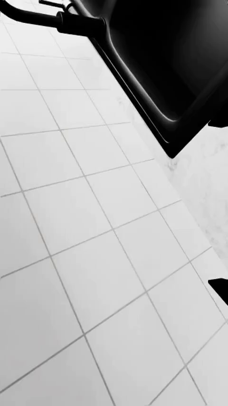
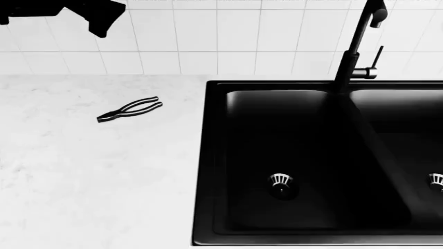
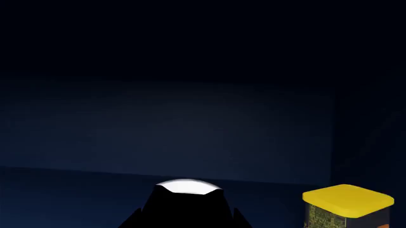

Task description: Pick the cans from the counter and place them in their designated side in the cabinet.

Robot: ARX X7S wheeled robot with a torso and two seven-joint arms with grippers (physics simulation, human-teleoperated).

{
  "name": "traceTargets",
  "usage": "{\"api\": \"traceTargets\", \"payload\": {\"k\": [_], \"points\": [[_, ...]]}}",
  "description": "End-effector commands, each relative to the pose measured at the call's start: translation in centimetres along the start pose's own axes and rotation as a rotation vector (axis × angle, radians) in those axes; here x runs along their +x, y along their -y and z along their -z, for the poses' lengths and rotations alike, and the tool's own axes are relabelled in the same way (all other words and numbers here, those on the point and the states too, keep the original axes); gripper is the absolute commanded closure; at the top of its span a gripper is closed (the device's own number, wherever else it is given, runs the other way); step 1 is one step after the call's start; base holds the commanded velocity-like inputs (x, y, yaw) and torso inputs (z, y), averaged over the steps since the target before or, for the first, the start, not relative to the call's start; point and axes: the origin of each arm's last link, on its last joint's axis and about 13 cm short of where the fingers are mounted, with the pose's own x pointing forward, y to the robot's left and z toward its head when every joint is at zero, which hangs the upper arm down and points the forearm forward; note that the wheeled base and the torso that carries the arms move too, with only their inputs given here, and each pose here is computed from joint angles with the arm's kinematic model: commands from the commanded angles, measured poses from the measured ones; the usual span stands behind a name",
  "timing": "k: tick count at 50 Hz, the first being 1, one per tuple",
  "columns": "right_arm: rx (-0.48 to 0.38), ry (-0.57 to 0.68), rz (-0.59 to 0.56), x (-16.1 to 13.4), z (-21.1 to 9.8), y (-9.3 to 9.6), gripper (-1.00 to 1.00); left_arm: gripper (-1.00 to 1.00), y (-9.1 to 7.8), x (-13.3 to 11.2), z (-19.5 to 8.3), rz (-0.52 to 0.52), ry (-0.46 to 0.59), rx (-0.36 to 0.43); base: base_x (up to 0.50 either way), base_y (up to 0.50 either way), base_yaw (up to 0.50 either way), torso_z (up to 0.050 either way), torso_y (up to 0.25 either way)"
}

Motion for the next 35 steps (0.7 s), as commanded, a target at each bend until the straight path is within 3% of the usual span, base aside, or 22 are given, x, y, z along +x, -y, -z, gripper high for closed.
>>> {"api": "traceTargets", "payload": {"k": [1,13,35], "points": [[-0.009,0.014,-0.004,-0.13,-0.35,0.04,1.00,-1.00,0.11,-0.13,0.29,-0.002,-0.006,-0.003,0.21,0.00,0.00,0.000,0.000],[-0.009,0.014,-0.004,-0.13,-0.35,0.04,1.00,-1.00,0.16,-0.17,0.29,-0.005,-0.007,-0.001,0.18,0.00,0.00,0.000,0.001],[-0.009,0.014,-0.004,-0.13,-0.35,0.04,1.00,-1.00,0.17,-0.30,0.54,-0.013,-0.009,-0.004,0.00,0.00,0.00,0.000,0.000]]}}
